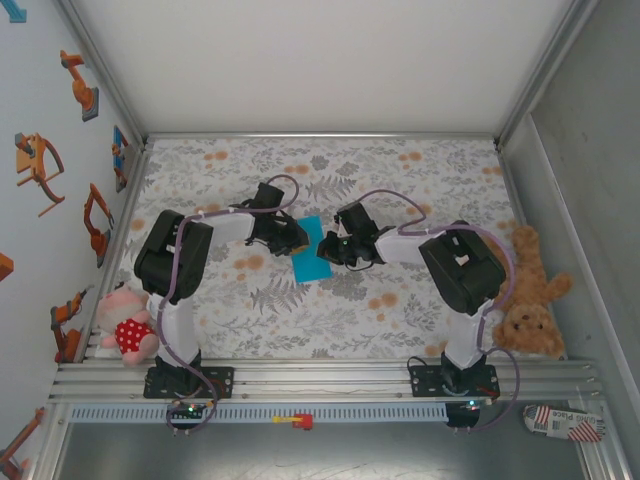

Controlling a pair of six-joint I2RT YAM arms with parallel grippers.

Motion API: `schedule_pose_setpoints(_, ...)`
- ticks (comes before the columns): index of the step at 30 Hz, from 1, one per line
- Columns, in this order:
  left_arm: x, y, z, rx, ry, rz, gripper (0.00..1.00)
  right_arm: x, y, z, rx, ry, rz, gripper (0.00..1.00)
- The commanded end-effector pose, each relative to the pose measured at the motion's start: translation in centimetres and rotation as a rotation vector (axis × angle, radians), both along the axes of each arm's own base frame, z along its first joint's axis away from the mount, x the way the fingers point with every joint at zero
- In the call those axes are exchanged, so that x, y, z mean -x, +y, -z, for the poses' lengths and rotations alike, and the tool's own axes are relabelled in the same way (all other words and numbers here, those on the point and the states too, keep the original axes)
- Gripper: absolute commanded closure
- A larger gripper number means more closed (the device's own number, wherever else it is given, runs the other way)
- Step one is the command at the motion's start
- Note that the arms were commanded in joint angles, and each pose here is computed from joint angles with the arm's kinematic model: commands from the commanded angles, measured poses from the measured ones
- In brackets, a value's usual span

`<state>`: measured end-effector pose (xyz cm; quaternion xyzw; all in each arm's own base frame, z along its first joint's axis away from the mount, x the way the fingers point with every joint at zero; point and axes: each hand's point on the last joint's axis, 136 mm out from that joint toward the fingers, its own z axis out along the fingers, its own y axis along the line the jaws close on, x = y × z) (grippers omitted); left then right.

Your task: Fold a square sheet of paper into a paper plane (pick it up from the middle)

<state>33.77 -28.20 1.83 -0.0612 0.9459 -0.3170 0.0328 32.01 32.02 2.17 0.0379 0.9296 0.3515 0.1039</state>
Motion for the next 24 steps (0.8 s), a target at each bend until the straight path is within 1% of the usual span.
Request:
schedule_pose_setpoints(1, 0.1, 0.8, -2.0, -0.022, -0.048, -0.003, 0.76, 0.0, -1.3, 1.6, 0.072, 0.025, 0.036, 0.89)
schedule_pose_setpoints(2, 0.1, 0.9, -2.6, -0.025, -0.063, -0.014, 0.74, 0.2, -1.7, 1.9, 0.086, 0.032, 0.047, 0.89)
schedule_pose_setpoints(5, 0.6, 2.3, -3.3, -0.068, -0.087, -0.058, 0.7, 0.5, -2.2, 2.6, 0.103, 0.051, 0.067, 0.89)
schedule_pose_setpoints(7, 1.4, 3.5, -2.9, -0.103, -0.082, -0.091, 0.65, 0.7, -2.3, 3.0, 0.105, 0.062, 0.075, 0.89)
schedule_pose_setpoints(10, 2.7, 4.4, -2.0, -0.123, -0.043, -0.11, 0.62, 0.9, -2.4, 3.3, 0.104, 0.074, 0.08, 0.89)
schedule_pose_setpoints(12, 3.5, 4.5, -1.3, -0.118, -0.003, -0.117, 0.61, 1.0, -2.4, 3.5, 0.103, 0.079, 0.08, 0.89)
schedule_pose_setpoints(16, 4.2, 4.3, -0.6, -0.104, 0.024, -0.12, 0.62, 1.1, -2.4, 3.6, 0.103, 0.082, 0.076, 0.89)
schedule_pose_setpoints(20, 4.3, 3.2, -0.5, -0.067, 0.038, -0.101, 0.68, 1.2, -2.5, 3.6, 0.107, 0.081, 0.078, 0.89)
schedule_pose_setpoints(24, 4.2, 3.1, -0.2, -0.071, 0.044, -0.102, 0.68, 1.0, -2.7, 3.2, 0.112, 0.067, 0.085, 0.89)
